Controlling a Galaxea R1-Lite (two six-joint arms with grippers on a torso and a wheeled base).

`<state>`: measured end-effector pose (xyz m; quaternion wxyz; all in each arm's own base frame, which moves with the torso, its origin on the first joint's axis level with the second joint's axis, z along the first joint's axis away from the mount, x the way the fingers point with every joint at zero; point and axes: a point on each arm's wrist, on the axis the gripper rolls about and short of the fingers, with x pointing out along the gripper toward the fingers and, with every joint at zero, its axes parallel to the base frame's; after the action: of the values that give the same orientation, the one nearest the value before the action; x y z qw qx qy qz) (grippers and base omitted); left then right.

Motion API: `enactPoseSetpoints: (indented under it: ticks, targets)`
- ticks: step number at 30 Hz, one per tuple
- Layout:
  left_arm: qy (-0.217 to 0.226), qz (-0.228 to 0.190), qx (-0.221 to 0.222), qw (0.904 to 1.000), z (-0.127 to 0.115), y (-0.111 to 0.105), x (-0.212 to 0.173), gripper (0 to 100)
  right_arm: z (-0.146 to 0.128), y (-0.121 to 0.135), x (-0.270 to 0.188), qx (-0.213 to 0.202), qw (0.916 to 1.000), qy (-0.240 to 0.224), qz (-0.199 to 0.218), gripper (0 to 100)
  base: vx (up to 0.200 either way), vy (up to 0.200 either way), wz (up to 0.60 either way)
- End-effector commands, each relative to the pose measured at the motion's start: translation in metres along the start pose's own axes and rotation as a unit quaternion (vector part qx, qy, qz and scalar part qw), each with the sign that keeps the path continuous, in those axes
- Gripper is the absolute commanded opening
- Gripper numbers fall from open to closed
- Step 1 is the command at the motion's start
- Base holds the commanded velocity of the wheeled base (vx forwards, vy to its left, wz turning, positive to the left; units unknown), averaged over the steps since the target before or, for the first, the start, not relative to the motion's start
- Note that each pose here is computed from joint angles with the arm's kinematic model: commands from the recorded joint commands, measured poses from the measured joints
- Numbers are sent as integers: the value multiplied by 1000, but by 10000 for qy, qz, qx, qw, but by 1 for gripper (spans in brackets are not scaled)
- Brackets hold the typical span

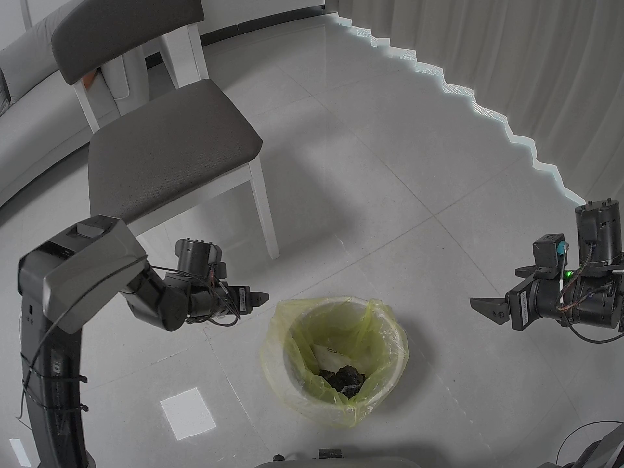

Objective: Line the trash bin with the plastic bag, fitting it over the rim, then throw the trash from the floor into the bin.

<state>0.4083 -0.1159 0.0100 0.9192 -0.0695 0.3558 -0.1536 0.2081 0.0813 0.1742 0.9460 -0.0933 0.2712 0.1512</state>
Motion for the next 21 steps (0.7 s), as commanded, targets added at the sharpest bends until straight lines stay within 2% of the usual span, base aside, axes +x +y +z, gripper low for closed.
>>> enactPoseSetpoints:
  ticks: [1,4,8,9,10,12,13,15,17,21]
  targets:
    - [-498,-157,-101,9986,9,-4,-62,100,-6,0,0,18,10000,91,-8,100,0,0,0]
    - [-550,-239,-44,9982,-2,-10,-77,100,-7,-1,-4,22,10000,53,-11,100,0,0,0]
    - [-471,-691,338,9959,-30,-49,-100,100,-10,0,-7,9,10000,60,-4,100,0,0,0]
    - [-471,-691,338,9959,-30,-49,-100,100,-10,0,-7,9,10000,60,-4,100,0,0,0]
    - [-291,-832,545,9946,-43,-70,-101,100,-12,0,-6,2,10000,90,5,100,0,0,0]
    - [-250,-788,674,9943,-48,-83,-100,100,-12,0,-6,-10,10000,97,11,100,0,0,0]
    - [-274,-582,791,9948,-53,-96,-96,100,-14,2,-6,-25,9999,125,32,100,0,0,0]
    - [-278,-409,896,9947,-58,-107,-82,100,-15,2,-5,-44,9999,154,47,100,0,0,0]
    - [-279,-338,921,9948,-59,-109,-74,100,-16,2,-5,-54,9998,177,48,100,0,0,0]
    - [-78,-117,1264,9919,-60,-109,-44,100,-21,3,-5,-99,9996,244,66,100,0,0,0]
